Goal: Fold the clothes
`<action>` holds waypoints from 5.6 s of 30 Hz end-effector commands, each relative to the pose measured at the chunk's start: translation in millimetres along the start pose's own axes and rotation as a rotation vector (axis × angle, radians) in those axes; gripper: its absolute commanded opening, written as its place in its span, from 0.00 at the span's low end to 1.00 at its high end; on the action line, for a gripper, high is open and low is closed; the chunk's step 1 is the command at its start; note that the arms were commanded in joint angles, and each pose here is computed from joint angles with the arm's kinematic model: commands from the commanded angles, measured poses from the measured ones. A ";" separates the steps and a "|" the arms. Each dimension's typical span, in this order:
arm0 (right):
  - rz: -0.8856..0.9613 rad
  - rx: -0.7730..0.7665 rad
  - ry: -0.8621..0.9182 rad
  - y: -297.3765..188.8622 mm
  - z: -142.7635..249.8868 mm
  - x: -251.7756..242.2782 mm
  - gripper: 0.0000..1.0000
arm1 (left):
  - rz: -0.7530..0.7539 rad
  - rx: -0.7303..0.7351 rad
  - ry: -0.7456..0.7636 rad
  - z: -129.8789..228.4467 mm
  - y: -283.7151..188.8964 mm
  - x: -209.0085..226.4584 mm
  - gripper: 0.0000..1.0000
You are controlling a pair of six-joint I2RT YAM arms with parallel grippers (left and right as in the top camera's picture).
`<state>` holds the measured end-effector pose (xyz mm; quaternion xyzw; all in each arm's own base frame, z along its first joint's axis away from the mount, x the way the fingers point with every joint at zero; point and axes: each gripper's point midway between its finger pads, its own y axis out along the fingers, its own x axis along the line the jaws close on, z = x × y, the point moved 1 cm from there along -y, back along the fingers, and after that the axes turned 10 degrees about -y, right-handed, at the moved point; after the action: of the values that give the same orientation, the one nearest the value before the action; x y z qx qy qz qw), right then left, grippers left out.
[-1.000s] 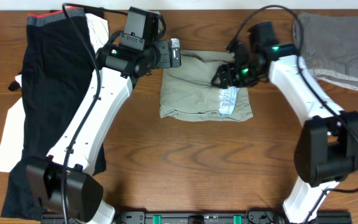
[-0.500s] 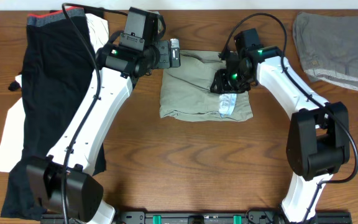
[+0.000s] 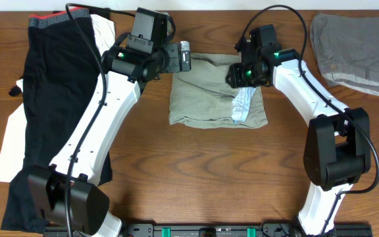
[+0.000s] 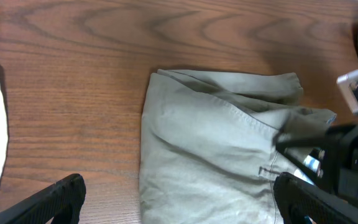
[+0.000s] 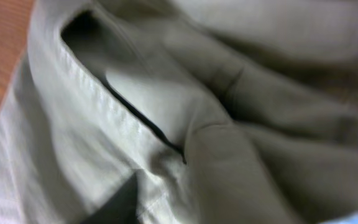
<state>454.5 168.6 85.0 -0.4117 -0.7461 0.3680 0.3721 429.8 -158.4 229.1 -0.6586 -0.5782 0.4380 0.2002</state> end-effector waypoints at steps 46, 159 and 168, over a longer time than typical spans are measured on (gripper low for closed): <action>0.035 0.056 0.162 -20.7 30.9 -104.8 0.99 | -0.066 -0.011 0.015 -0.3 6.8 12.9 0.98; 0.420 0.187 0.140 -24.6 44.2 -148.1 0.99 | -0.086 0.023 0.015 11.4 21.0 20.4 0.98; 0.434 0.211 0.162 -11.0 59.4 -157.4 0.99 | -0.089 0.022 0.015 11.3 21.0 20.9 0.98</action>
<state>467.5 22.0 47.1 -0.5490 -0.5842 0.4677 0.3723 431.2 -150.4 208.2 -0.6385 -0.5966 0.4348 0.2176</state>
